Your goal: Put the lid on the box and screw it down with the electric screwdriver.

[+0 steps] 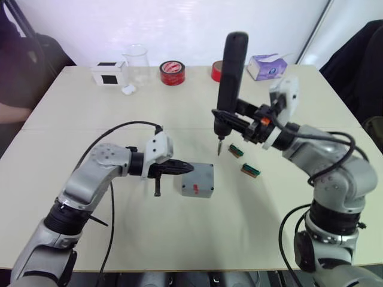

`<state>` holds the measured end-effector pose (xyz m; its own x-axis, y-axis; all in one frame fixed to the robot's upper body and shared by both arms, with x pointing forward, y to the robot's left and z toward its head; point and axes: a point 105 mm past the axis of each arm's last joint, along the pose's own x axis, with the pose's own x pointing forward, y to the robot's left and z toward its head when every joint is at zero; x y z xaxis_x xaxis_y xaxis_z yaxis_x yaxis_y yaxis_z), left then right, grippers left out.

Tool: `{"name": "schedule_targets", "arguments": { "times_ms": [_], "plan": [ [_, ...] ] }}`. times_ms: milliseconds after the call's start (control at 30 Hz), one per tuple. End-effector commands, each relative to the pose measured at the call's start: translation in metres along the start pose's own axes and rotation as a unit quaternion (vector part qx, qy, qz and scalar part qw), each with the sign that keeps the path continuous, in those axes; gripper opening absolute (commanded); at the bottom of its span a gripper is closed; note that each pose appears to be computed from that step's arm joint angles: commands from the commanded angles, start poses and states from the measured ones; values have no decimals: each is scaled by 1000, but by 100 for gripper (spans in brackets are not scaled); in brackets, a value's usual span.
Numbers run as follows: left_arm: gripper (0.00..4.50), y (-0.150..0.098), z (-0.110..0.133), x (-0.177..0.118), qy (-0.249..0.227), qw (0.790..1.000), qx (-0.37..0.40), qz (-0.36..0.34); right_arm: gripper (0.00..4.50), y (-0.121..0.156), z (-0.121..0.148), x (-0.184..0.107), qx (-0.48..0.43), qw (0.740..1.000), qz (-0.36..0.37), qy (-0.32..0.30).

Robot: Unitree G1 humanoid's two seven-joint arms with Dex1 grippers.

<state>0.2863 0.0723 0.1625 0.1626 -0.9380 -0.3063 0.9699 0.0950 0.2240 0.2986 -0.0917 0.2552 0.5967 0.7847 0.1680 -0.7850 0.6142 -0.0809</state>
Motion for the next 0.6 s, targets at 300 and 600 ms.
{"name": "schedule_targets", "arguments": {
  "times_ms": [300,600],
  "plan": [
    [0,1,-21,11,50,999,7,-6,186,33,4,3,-47,994,29,-89],
    [0,1,-22,13,48,999,3,-3,186,31,-10,3,-54,995,11,-82]
  ]
}}
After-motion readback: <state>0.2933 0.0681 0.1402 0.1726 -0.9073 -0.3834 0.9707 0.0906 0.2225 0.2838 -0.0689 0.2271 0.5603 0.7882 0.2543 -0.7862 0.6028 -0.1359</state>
